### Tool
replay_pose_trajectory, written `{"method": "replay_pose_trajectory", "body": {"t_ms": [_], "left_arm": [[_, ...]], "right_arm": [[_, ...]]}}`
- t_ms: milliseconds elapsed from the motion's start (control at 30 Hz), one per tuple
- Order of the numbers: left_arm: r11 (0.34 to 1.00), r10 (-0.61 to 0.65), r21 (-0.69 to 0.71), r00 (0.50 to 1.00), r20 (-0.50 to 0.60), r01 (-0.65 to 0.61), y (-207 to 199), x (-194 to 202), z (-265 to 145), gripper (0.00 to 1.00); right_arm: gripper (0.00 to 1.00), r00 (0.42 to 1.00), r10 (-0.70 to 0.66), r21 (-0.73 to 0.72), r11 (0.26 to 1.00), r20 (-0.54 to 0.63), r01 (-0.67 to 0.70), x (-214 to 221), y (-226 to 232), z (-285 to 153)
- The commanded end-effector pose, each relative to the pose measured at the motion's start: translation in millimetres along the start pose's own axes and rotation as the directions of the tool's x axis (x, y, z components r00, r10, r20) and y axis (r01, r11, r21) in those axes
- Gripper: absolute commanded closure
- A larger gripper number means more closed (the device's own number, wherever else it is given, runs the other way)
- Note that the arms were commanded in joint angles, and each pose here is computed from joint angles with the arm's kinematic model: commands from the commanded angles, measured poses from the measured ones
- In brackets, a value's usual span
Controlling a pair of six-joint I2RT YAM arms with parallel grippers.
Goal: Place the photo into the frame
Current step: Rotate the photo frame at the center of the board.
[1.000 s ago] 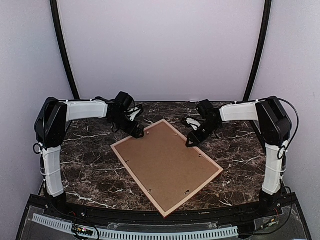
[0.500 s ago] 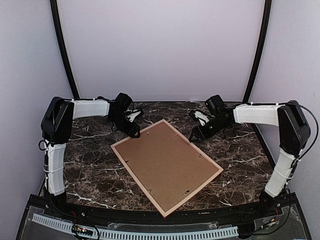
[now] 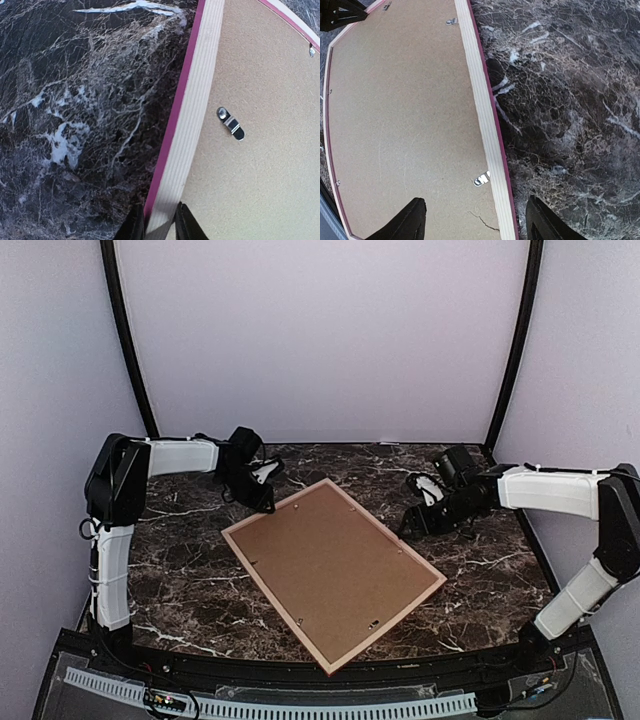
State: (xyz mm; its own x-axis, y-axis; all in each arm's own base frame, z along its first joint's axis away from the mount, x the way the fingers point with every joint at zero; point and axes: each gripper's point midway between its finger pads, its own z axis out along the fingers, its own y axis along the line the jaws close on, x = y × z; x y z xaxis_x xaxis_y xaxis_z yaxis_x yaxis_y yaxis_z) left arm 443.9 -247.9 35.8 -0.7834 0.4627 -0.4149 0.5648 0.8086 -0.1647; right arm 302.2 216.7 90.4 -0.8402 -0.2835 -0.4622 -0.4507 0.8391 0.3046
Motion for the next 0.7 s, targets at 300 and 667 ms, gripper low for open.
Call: {"method": "replay_pose_trajectory", "body": {"t_ms": [300, 667], "left_arm": [[0.935, -0.312, -0.176, 0.950, -0.005, 0.306, 28.7, 59.3, -6.7, 0.88], [0.846, -0.524, -0.096, 0.851, 0.028, 0.524, -18.4, 130.9, -25.9, 0.79]], "right_arm": [[0.26, 0.978, 0.206, 0.106, 0.973, 0.025, -0.207, 21.2, -22.1, -17.9], [0.24, 0.947, 0.322, 0.169, 0.934, -0.008, -0.316, 48.3, -41.7, 5.4]]}}
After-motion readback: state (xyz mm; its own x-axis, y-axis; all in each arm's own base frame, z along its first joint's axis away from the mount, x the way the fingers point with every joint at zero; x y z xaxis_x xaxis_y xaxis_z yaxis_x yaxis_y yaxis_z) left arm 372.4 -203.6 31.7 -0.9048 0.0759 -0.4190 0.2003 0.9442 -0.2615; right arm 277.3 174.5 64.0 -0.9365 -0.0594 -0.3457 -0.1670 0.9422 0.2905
